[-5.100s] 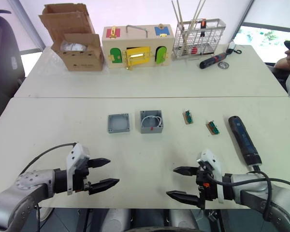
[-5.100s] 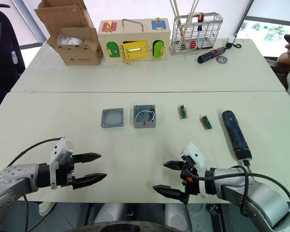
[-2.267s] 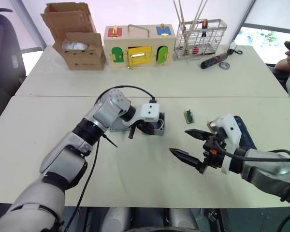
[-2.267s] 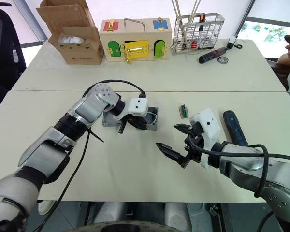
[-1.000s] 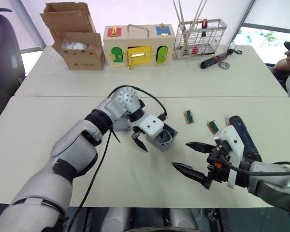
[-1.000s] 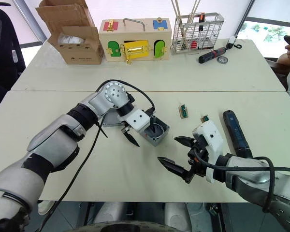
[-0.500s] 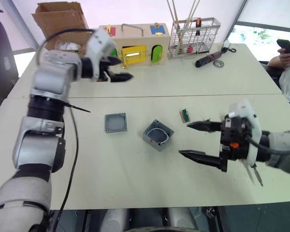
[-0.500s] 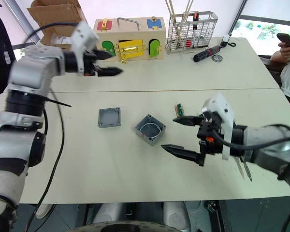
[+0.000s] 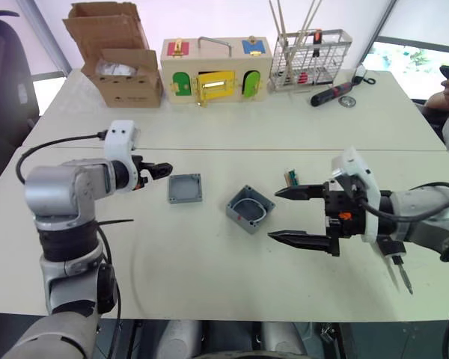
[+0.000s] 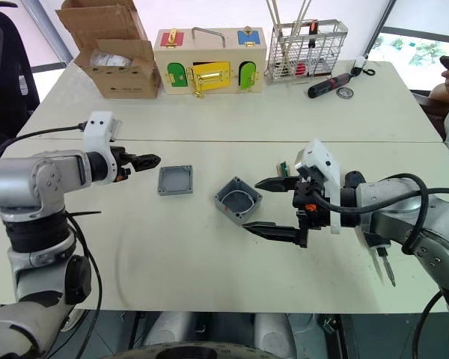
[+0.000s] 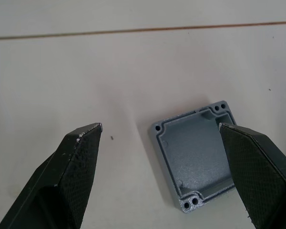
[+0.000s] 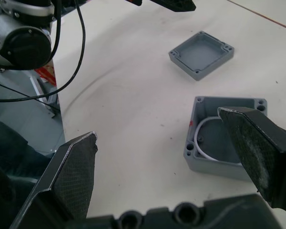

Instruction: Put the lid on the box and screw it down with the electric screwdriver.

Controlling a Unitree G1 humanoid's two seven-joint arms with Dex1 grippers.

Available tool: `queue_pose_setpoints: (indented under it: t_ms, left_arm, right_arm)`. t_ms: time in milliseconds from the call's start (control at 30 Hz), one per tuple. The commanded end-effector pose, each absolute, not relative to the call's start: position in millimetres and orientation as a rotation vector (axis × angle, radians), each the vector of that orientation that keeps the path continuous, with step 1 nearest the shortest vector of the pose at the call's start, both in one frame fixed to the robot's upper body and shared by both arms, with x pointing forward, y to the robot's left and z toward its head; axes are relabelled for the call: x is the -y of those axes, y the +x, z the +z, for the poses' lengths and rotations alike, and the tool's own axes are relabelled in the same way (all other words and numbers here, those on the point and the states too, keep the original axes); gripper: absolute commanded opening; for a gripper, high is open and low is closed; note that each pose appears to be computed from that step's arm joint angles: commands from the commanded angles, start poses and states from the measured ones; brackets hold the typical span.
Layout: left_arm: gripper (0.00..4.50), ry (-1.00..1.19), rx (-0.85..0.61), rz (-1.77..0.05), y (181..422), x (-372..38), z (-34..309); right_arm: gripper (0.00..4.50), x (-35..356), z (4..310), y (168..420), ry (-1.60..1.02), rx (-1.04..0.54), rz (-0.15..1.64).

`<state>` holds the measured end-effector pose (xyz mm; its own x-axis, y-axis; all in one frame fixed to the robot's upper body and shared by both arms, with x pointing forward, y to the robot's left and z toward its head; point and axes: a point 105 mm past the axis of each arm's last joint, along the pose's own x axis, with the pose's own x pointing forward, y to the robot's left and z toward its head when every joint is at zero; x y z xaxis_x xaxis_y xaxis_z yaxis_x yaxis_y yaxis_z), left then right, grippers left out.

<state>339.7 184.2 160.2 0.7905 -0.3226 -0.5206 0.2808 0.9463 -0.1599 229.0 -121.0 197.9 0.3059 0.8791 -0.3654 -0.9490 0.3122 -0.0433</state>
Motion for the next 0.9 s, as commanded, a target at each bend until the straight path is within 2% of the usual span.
queue_pose_setpoints:
  t_ms: [33, 200, 467, 567, 667, 767, 800, 900]
  left_arm:
    - [4.02, -0.096, -0.539, -0.334, 342.1, -179.0, 162.0]
    - [4.02, -0.082, -0.568, -0.344, 345.9, -173.6, 153.5]
    - [4.02, 0.025, -0.724, -0.360, 352.0, -167.0, 124.5]
    - [3.26, 0.048, -0.744, -0.371, 356.2, -162.3, 119.0]
    - [1.87, 0.053, -0.751, -0.375, 359.3, -158.9, 116.2]
    - [0.30, 0.054, -0.753, -0.378, 361.0, -156.8, 114.8]
    - [0.04, 0.057, -0.753, -0.381, 361.1, -155.9, 114.6]
    - [0.04, 0.064, -0.746, -0.388, 361.9, -154.1, 115.0]
  right_arm:
    - [4.50, 120.0, 203.6, 226.9, -0.282, -0.260, 1.218]
    - [4.50, 118.4, 203.5, 226.4, -0.269, -0.252, 1.206]
    - [4.50, 116.8, 203.5, 225.2, -0.256, -0.235, 1.171]
    - [4.50, 116.2, 203.0, 225.1, -0.249, -0.229, 1.155]
    - [4.50, 115.9, 202.3, 224.3, -0.243, -0.227, 1.142]
    - [4.50, 116.1, 201.9, 224.2, -0.240, -0.225, 1.131]
    - [4.50, 116.2, 201.7, 224.0, -0.239, -0.224, 1.128]
    - [4.50, 116.3, 200.7, 222.2, -0.233, -0.228, 1.120]
